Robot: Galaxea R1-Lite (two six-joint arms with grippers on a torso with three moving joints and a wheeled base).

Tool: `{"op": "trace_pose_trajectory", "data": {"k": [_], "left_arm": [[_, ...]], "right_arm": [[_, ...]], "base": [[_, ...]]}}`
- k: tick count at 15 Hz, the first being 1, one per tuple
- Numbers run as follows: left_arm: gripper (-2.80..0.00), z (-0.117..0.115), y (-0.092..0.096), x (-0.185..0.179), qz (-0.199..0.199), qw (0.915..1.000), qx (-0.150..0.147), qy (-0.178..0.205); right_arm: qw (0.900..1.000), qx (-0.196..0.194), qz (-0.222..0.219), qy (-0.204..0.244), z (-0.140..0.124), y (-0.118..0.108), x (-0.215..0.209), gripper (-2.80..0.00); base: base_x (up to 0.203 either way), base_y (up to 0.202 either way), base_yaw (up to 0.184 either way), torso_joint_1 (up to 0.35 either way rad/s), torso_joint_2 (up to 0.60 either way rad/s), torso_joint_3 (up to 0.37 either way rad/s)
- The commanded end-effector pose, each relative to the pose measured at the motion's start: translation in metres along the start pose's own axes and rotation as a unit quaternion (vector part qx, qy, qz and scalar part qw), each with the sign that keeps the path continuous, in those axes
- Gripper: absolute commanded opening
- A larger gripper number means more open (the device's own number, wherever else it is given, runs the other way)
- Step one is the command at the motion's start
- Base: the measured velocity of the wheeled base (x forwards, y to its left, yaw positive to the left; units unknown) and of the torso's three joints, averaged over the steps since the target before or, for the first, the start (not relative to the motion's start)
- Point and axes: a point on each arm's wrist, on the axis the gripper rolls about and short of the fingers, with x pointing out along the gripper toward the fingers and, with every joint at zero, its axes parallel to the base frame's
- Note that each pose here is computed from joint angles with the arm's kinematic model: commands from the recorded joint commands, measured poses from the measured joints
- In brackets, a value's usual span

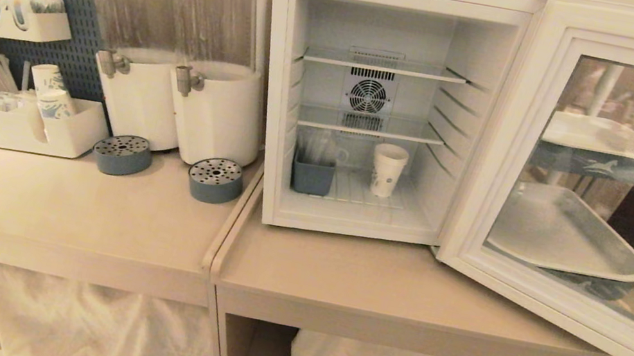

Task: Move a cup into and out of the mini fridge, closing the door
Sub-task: Take the paper cup out of the freezer

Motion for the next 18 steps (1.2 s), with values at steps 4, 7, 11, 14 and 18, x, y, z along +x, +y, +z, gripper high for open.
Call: {"op": "trace_pose_trajectory", "data": {"k": [4,7,11,14,18], "left_arm": [[-2.8,-0.031,0.017,-0.037,0.161,0.9856,-0.051,0.011],[-2.8,-0.009,0.027,-0.062,0.163,0.9819,-0.093,0.026],[-2.8,0.008,0.03,-0.089,0.073,0.9836,-0.153,0.061],[-2.8,0.007,0.005,-0.102,0.036,0.983,-0.155,0.093],[-2.8,0.003,0.008,-0.096,-0.041,0.9824,-0.152,0.099]], "right_arm": [[1.0,0.0,-0.001,-0.002,0.001,0.0,0.0,-2.8],[1.0,-0.001,-0.001,-0.001,0.001,0.0,0.0,-2.8],[1.0,-0.003,-0.001,0.0,0.001,0.0,-0.001,-2.8],[1.0,-0.003,-0.001,0.0,0.001,0.0,-0.001,-2.8],[1.0,-0.003,-0.002,0.0,0.001,0.0,-0.001,-2.8]], "base": [[0.0,0.0,0.0,0.0,0.0,0.0],[0.0,0.0,0.0,0.0,0.0,0.0],[0.0,0.0,0.0,0.0,0.0,0.0],[0.0,0.0,0.0,0.0,0.0,0.0],[0.0,0.0,0.0,0.0,0.0,0.0]]}}
